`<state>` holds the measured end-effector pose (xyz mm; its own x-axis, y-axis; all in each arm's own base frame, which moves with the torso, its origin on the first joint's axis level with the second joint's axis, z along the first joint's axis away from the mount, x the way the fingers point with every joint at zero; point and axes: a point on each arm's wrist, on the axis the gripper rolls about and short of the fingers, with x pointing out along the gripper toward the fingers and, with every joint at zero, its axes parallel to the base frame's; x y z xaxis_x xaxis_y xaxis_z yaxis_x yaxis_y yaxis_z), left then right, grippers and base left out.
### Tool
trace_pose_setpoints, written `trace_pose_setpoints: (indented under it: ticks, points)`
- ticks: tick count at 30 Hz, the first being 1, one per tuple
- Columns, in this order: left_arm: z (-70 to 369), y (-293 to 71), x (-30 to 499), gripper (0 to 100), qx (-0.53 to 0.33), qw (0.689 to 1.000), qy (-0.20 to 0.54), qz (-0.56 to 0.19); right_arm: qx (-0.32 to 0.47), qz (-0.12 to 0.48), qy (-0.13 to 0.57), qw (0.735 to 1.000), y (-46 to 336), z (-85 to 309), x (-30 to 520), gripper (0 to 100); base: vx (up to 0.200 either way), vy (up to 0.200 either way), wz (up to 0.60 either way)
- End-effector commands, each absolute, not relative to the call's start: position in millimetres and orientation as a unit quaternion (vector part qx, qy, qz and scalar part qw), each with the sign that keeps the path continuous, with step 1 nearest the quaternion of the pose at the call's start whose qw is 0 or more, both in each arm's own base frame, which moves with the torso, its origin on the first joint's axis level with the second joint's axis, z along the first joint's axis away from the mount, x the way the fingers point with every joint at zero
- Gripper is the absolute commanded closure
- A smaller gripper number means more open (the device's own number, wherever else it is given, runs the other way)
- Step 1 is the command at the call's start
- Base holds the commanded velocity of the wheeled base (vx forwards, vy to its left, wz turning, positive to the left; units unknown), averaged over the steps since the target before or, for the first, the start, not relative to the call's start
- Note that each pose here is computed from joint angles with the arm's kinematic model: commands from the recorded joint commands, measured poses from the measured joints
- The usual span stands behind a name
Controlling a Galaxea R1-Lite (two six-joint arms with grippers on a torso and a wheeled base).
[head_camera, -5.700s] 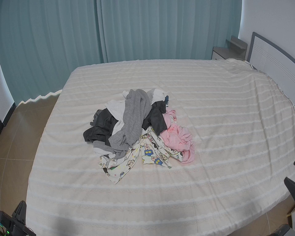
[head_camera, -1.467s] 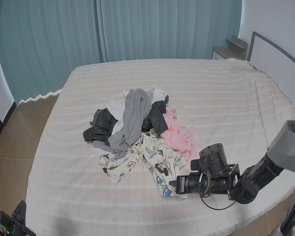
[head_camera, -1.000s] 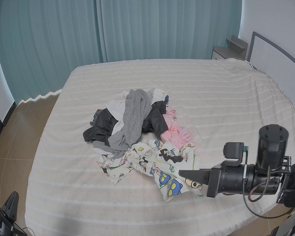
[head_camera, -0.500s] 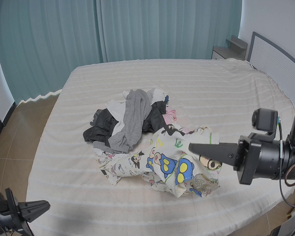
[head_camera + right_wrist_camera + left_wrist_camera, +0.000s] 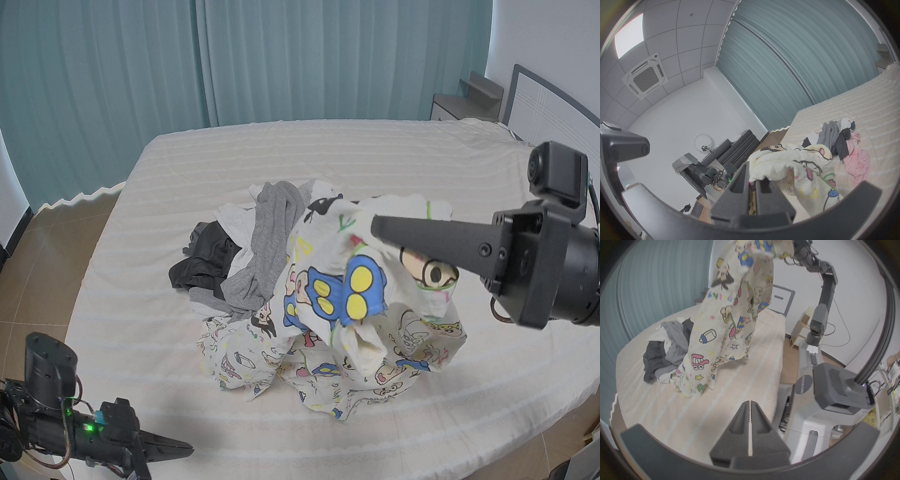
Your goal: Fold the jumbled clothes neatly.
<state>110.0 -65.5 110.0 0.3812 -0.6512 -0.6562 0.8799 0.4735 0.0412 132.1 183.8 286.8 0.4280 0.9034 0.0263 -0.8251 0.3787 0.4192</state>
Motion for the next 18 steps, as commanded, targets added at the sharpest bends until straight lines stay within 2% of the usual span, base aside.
trace_pose_setpoints:
  ticks: [1, 4, 6, 9, 18]
  points:
    - [79.8, -97.0, 153.1, 100, 0.233, 0.791, 0.291, -0.485, 0.190, 0.540, 0.084, 0.815, 201.6, 304.4, 137.4, 100, 0.000, 0.000, 0.00]
    - [74.3, -107.3, 158.3, 100, 0.236, 0.788, 0.276, -0.497, 0.190, 0.539, 0.085, 0.817, 207.2, 303.7, 141.5, 100, 0.000, 0.000, 0.00]
    - [60.1, -121.5, 157.5, 100, 0.233, 0.766, 0.302, -0.518, 0.188, 0.537, 0.088, 0.817, 213.2, 301.5, 145.7, 100, 0.000, 0.000, 0.00]
    - [52.0, -126.4, 160.2, 100, 0.221, 0.763, 0.321, -0.516, 0.190, 0.539, 0.084, 0.816, 214.5, 304.1, 146.2, 100, 0.000, 0.000, 0.00]
    - [28.0, -137.9, 180.0, 100, 0.191, 0.792, 0.336, -0.473, 0.196, 0.539, 0.071, 0.816, 217.4, 312.2, 148.8, 100, 0.000, 0.000, 0.00]
